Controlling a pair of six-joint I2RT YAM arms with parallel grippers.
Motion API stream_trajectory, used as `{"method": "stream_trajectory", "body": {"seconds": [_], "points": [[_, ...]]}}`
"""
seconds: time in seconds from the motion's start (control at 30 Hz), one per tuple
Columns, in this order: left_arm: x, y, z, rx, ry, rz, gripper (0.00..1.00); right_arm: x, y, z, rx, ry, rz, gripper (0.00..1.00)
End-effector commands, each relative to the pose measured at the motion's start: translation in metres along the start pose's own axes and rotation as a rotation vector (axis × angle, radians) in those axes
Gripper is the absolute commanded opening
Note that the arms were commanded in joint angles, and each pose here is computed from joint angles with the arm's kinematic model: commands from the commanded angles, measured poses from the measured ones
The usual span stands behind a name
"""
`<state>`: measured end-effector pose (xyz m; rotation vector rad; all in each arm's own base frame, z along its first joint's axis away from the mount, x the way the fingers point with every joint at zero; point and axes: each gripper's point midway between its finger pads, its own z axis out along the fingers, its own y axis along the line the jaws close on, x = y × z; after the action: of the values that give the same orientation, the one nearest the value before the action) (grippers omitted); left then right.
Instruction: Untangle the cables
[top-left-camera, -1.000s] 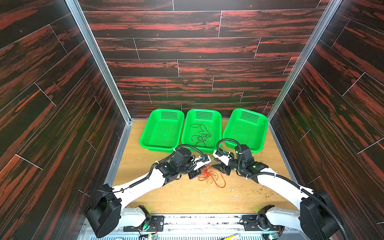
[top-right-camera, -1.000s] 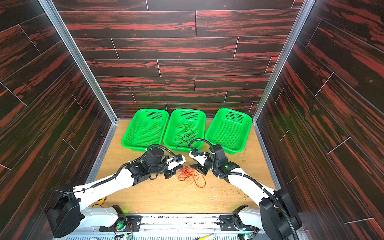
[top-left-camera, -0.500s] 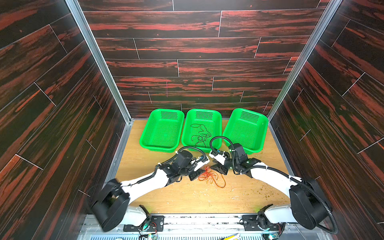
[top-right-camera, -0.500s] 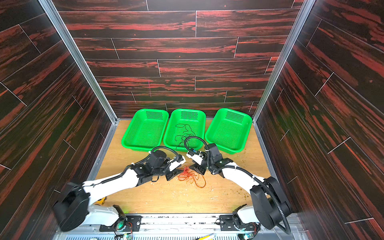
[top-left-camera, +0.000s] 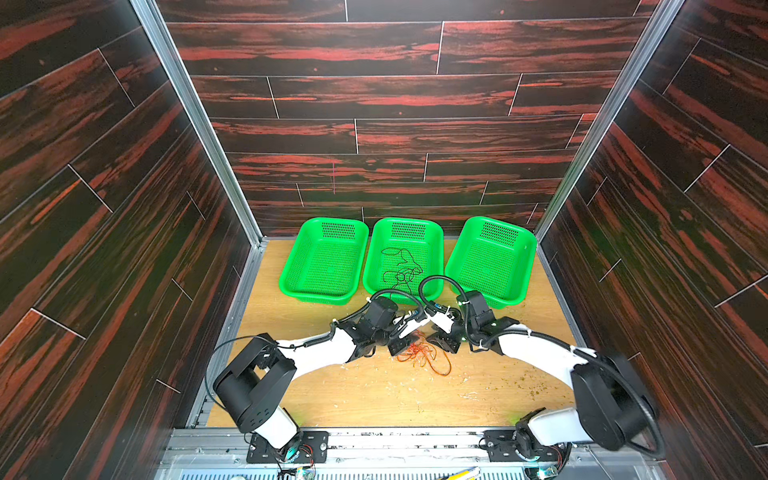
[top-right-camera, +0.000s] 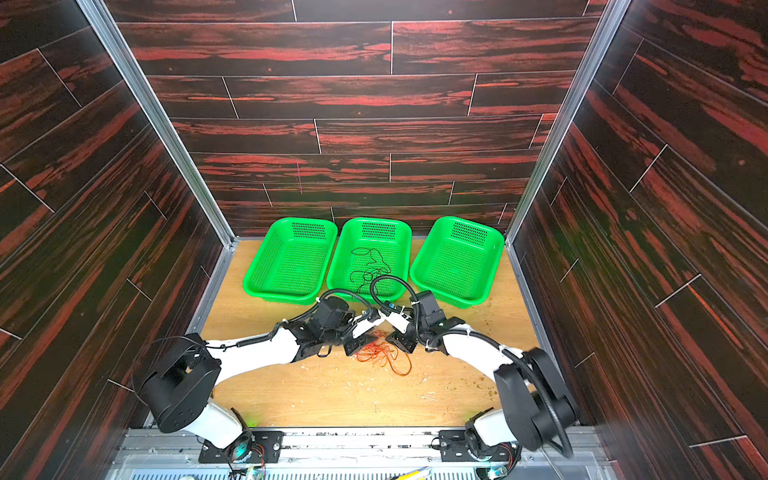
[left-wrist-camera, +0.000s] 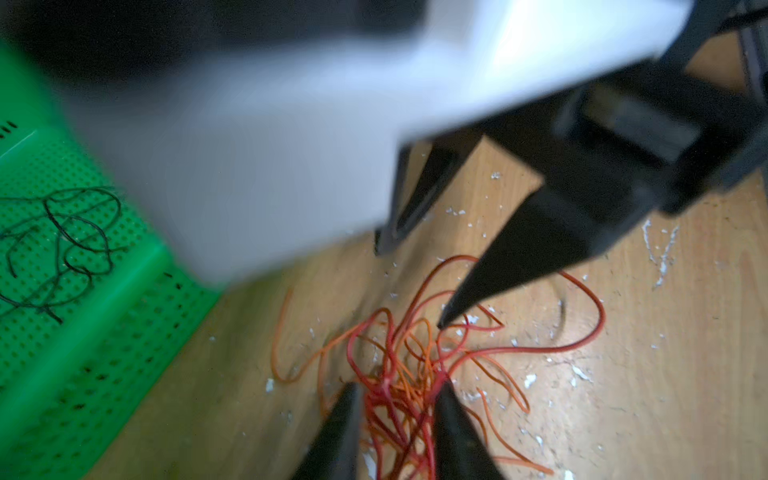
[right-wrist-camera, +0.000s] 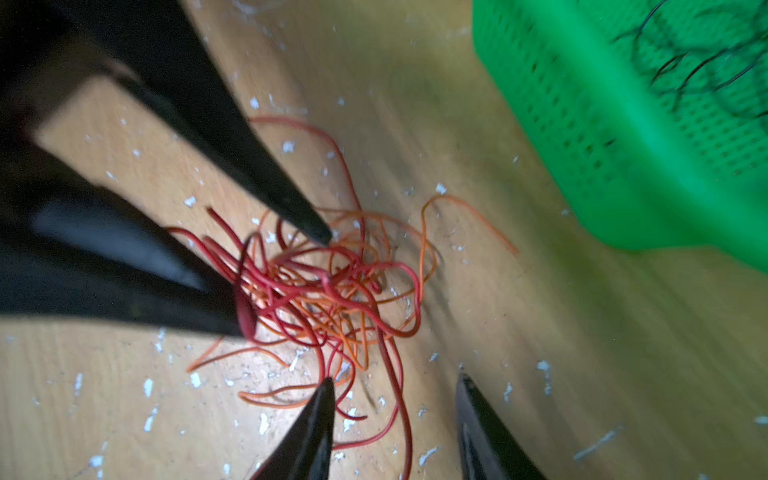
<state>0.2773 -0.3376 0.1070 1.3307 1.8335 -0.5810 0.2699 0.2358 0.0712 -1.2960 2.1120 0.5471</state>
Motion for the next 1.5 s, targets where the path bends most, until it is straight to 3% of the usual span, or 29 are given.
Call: {"method": "stream_trajectory", "body": {"seconds": [0.0,0.07,0.1,0.27,0.43,0.67,0.83,1.07,1.23,1.47], "points": [[-0.013,0.002,0.001,-0.001,-0.029,0.028,0.11,-0.004,-0.001,0.005,-0.025,0.008,-0.029,0.48],[-0.013,0.001,0.0,0.002,-0.032,0.03,0.01,-0.009,0.002,0.006,-0.055,-0.004,-0.049,0.49],[-0.013,0.0,-0.001,0.002,-0.032,0.031,0.0,-0.011,0.002,0.007,-0.061,-0.01,-0.056,0.49],[-0.012,-0.001,-0.006,0.002,-0.019,0.056,0.0,-0.025,0.009,0.008,-0.125,-0.061,-0.097,0.49],[-0.034,-0.005,-0.028,-0.005,-0.083,0.108,0.0,-0.037,0.02,0.005,-0.192,-0.109,-0.137,0.49],[-0.058,-0.016,-0.045,0.039,-0.162,0.164,0.0,-0.043,0.027,0.013,-0.317,-0.085,-0.181,0.48],[-0.066,-0.013,-0.057,-0.01,-0.194,0.181,0.0,-0.045,0.028,0.015,-0.355,-0.081,-0.171,0.43],[-0.103,0.0,-0.109,-0.158,-0.304,0.217,0.0,-0.037,0.018,0.018,-0.347,-0.024,-0.131,0.12],[-0.126,0.009,-0.152,-0.275,-0.361,0.245,0.0,-0.02,-0.001,0.016,-0.282,0.024,-0.067,0.0],[-0.14,0.033,-0.196,-0.406,-0.349,0.257,0.0,0.008,-0.037,0.01,-0.119,0.097,0.001,0.0]]}}
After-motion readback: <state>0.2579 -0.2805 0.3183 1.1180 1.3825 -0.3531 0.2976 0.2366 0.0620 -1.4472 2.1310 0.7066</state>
